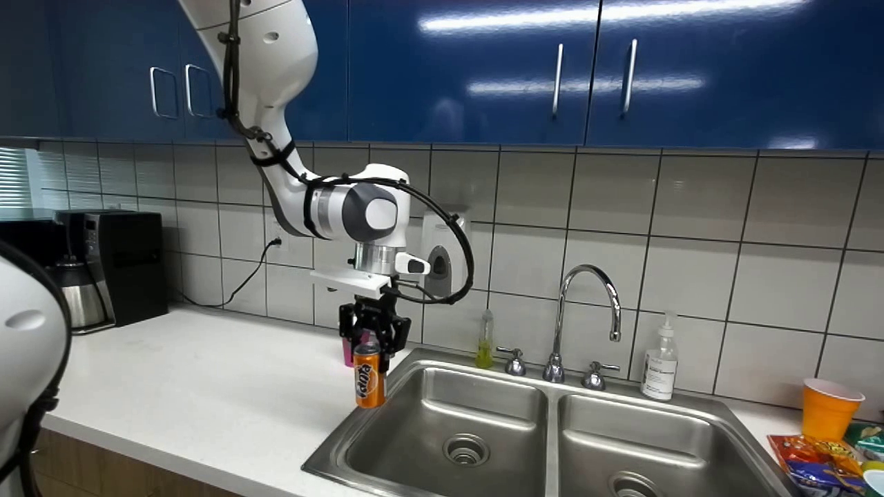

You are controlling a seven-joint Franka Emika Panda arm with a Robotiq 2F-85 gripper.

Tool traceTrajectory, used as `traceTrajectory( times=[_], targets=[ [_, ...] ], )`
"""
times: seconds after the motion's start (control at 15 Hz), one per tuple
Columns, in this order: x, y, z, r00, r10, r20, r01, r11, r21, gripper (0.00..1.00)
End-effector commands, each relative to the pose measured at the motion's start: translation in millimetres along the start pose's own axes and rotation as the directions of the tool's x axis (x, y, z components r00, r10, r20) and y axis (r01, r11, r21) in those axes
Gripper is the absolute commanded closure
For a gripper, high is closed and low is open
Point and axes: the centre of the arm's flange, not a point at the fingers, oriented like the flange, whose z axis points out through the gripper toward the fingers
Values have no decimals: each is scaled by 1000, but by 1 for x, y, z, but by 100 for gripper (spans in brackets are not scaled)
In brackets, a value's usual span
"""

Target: Put the orange can in the sink on the left.

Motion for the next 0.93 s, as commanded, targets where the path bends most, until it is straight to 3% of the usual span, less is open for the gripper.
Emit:
traceTrajectory(
  times=[0.0, 0.87],
  targets=[
    [-5, 18, -16, 999, 52, -6, -52, 998, 24, 61],
    [12, 42, 15, 992, 125, 5, -125, 991, 40, 61]
  ],
)
